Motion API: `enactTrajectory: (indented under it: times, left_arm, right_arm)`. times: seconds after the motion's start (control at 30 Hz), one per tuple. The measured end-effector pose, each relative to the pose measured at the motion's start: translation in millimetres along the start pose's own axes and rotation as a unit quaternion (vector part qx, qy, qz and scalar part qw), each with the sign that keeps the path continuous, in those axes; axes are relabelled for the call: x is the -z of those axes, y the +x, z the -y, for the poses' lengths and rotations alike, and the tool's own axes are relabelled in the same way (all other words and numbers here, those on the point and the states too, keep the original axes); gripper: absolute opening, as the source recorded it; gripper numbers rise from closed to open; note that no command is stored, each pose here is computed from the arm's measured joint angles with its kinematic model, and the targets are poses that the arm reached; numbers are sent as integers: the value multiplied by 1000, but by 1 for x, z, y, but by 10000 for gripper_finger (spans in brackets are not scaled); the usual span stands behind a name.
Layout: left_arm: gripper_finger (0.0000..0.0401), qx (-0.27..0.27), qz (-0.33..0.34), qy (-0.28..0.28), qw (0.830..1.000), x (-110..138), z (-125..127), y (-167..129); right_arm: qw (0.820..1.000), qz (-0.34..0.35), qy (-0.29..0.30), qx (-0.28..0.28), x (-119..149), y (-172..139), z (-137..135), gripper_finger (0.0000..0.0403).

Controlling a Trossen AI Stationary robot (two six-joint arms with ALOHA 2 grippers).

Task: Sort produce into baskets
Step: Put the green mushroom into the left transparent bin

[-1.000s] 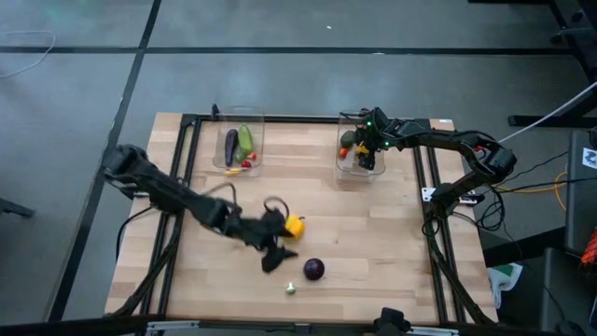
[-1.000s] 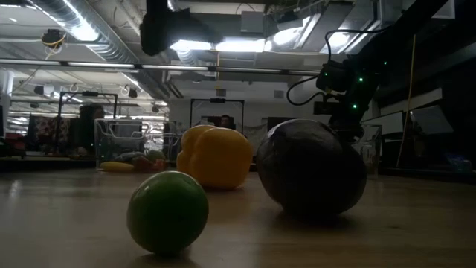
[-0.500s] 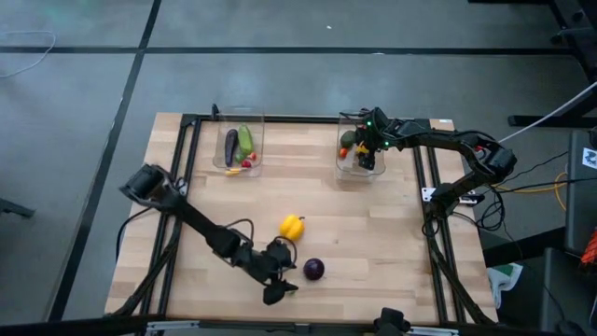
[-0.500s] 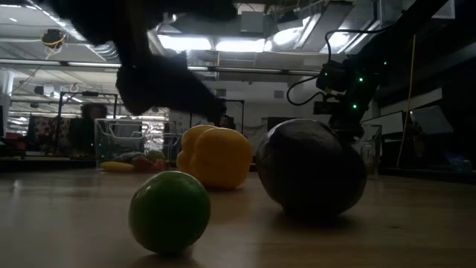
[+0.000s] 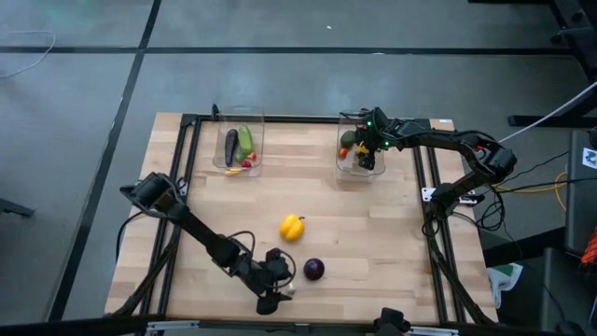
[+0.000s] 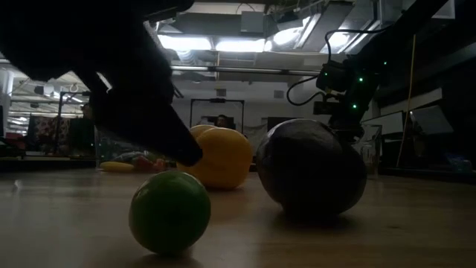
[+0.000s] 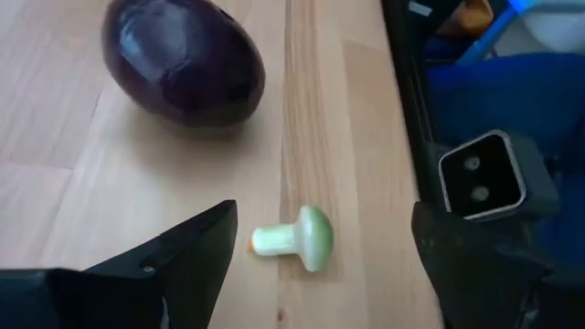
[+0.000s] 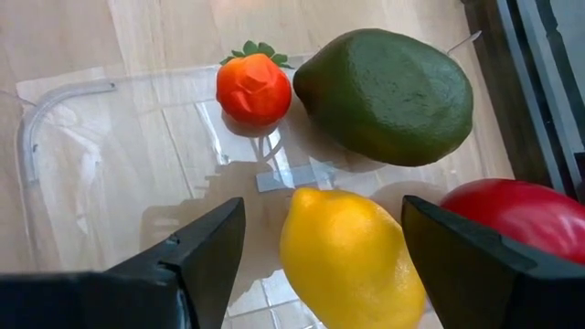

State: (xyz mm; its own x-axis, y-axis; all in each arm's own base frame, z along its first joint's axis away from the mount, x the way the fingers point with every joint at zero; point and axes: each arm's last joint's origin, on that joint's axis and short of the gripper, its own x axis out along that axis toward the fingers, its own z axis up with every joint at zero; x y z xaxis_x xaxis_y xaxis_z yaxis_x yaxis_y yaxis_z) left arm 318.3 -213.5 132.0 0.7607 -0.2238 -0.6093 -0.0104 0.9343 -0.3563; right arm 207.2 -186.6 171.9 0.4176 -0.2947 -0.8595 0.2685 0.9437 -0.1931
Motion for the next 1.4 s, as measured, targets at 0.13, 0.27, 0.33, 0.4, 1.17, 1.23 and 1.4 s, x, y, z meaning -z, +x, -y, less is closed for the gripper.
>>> enactTrajectory:
  times: [0.13, 0.27, 0.33, 0.4, 1.17, 1.23, 1.4]
  left_arm:
    - [325, 0, 0, 35, 999, 3, 0, 5]
    - [325, -2, -3, 54, 999, 4, 1, 13]
    - [325, -2, -6, 62, 998, 5, 2, 16]
    - [325, -1, -11, 65, 998, 8, 3, 18]
    - [166, -21, -37, 65, 997, 18, -2, 23]
    - [154, -22, -35, 54, 998, 18, -2, 23]
    - [139, -23, -33, 33, 999, 18, -2, 22]
  right_arm:
    - [1000, 0, 0, 0, 0, 0, 0, 292]
    - [1000, -1, 0, 0, 0, 0, 0, 292]
    - [1000, 0, 0, 0, 0, 0, 0, 292]
    - [1000, -1, 0, 0, 0, 0, 0, 292]
    - [1000, -3, 0, 5, 0, 0, 0, 292]
    - [1000, -5, 0, 3, -3, -2, 1, 292]
    - [1000, -11, 0, 0, -15, -14, 7, 292]
